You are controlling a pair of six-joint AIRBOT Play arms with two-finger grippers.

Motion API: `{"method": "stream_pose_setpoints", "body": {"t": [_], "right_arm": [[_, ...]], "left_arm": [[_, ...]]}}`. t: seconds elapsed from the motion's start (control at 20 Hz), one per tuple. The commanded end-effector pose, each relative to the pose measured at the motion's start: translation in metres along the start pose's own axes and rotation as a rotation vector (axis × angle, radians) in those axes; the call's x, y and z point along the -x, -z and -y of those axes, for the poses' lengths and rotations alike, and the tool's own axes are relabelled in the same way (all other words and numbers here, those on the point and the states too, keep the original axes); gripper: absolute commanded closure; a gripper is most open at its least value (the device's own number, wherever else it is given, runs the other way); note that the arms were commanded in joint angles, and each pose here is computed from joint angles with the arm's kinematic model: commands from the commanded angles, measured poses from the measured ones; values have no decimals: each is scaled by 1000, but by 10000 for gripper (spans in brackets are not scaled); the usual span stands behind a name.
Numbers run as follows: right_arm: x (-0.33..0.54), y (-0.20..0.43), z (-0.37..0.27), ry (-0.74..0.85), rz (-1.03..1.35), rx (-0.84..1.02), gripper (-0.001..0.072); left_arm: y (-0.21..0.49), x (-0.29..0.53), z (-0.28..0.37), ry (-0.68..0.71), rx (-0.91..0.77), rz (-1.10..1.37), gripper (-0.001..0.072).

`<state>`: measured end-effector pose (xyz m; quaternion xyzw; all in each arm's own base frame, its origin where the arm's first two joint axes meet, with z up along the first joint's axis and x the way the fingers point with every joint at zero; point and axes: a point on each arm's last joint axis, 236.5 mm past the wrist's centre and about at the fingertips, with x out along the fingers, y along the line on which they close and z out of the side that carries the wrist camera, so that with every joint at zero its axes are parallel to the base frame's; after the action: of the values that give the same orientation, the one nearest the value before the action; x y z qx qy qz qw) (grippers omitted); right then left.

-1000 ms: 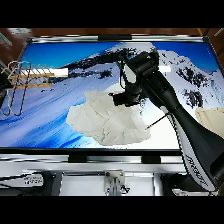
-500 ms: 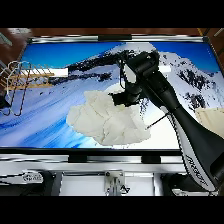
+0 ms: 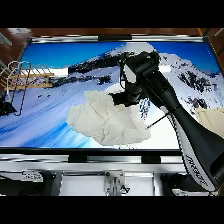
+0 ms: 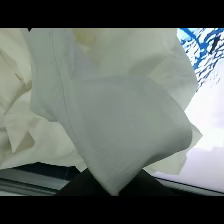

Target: Fold the shirts.

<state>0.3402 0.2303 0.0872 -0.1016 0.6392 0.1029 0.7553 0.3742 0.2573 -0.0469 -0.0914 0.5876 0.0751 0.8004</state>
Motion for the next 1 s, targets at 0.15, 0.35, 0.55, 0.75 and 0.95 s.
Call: {"method": "stream_pose_setpoints", "body": {"t": [0.15, 0.35, 0.55, 0.75, 0.95], "right_arm": [[0, -3, -1, -3, 11, -27, 632], [0, -3, -1, -4, 11, -43, 632], [0, -3, -1, -5, 11, -53, 632], [0, -2, -1, -4, 8, -53, 632], [0, -2, -1, -4, 9, -53, 632]], "left_arm": [[1, -35, 5, 59, -32, -7, 117], [-13, -40, 12, 93, -43, 53, 129], [-3, -54, 17, 124, -32, 11, 147], [-6, -56, 15, 114, -34, 23, 389], [-10, -54, 15, 115, -30, 38, 647]]}}
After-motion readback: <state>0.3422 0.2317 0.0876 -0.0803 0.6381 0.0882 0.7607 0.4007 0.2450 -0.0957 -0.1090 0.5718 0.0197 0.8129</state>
